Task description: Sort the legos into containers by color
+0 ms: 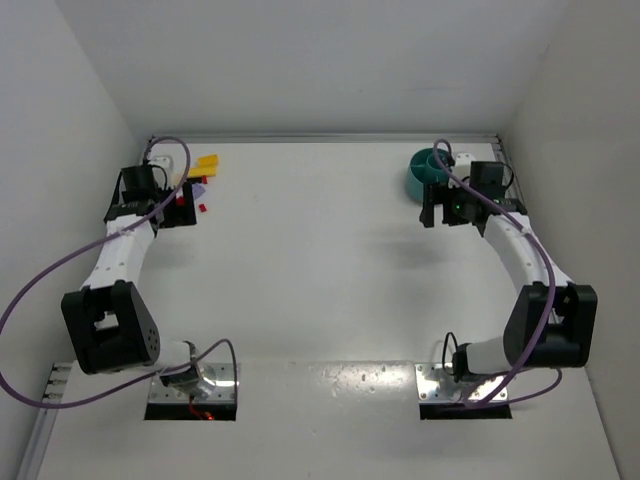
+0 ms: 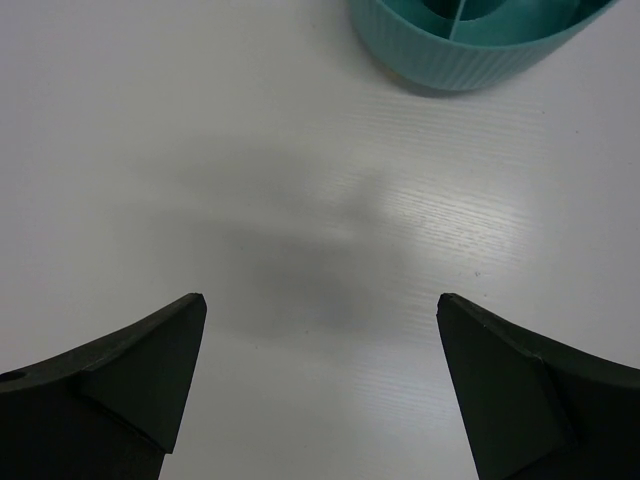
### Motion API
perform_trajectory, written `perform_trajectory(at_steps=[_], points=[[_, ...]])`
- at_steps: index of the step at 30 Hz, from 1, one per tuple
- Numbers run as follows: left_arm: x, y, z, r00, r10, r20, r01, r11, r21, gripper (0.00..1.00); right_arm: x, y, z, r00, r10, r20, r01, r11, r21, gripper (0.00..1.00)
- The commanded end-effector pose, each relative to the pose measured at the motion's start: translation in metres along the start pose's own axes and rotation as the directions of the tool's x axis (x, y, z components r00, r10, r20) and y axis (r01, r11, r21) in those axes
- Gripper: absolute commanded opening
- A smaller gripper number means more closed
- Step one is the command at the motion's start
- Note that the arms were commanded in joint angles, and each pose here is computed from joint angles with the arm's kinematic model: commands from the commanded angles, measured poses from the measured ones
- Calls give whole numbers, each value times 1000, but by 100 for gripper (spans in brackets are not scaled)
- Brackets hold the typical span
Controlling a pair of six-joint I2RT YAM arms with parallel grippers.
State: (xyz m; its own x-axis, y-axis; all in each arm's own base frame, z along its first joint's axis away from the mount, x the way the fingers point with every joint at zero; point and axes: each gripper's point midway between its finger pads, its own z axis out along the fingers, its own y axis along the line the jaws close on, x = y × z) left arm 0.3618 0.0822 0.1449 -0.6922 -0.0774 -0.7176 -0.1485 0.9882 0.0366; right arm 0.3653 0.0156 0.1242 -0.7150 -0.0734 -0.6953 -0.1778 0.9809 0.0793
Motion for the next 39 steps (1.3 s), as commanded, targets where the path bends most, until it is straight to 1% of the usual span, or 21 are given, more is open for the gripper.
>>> perform_trajectory(at_steps=[1,2,5,7,9,11,13,14,17,18,20,21,22,23,24,25,27,30,31,33,39], points=[[-15,21,-2,1000,6,24,-4,998,-64,100,-20,15,7,999,-11,39,13,999,-47,100],[-19,23,0,999,-3,35,5,997,-74,100,-20,20,7,999,-20,38,22,998,-55,100],[-16,25,14,998,-67,2,67,991,-112,91,-15,22,13,1000,-25,17,26,998,-55,100],[-15,25,21,994,-112,-8,110,985,-135,90,-15,27,18,999,-37,14,38,998,-59,100],[-13,15,33,993,-113,-25,108,985,-138,86,-11,28,22,999,-42,0,42,998,-54,100],[-27,12,37,994,-106,-3,105,986,-130,86,-11,32,22,999,-40,-1,40,997,-62,100],[-31,0,47,998,-63,-17,62,995,-73,86,-9,34,25,999,-47,-12,46,997,-59,100],[-44,-1,48,998,-63,4,63,996,-62,86,-11,33,25,999,-48,-3,48,998,-50,100],[-53,2,65,999,-48,-4,47,996,-76,86,-4,35,29,998,-54,-23,52,997,-49,100],[-73,3,66,998,-48,31,50,996,-76,85,-4,38,29,998,-60,-23,59,997,-56,100],[-70,3,82,999,-48,-10,47,996,-76,79,-2,40,32,997,-66,-33,64,997,-54,100],[-87,4,84,998,-57,21,58,995,-76,75,-1,40,35,997,-66,-35,64,997,-54,100],[-89,3,89,997,-75,15,76,994,-75,66,-1,40,35,997,-66,-35,64,997,-54,100],[-91,9,95,996,-89,9,89,990,-110,64,1,41,38,996,-71,-45,69,996,-52,100],[-79,9,111,994,-102,-43,97,988,-122,64,4,41,40,996,-70,-54,68,996,-52,100],[-90,14,114,993,-120,-25,115,985,-128,63,4,41,40,996,-70,-54,68,996,-52,100],[-84,16,129,987,-158,-44,151,980,-128,63,2,44,42,996,-78,-52,74,996,-59,100],[-92,14,139,984,-177,-34,172,978,-117,62,4,46,44,995,-84,-63,80,995,-56,100],[-101,13,140,984,-177,-17,175,979,-105,62,4,46,44,995,-84,-63,80,995,-56,100],[-99,12,151,981,-191,-26,187,977,-106,62,7,48,47,993,-90,-73,86,995,-54,100],[-105,22,164,975,-222,-4,219,962,-164,62,10,49,49,991,-105,-82,101,994,-52,100]])
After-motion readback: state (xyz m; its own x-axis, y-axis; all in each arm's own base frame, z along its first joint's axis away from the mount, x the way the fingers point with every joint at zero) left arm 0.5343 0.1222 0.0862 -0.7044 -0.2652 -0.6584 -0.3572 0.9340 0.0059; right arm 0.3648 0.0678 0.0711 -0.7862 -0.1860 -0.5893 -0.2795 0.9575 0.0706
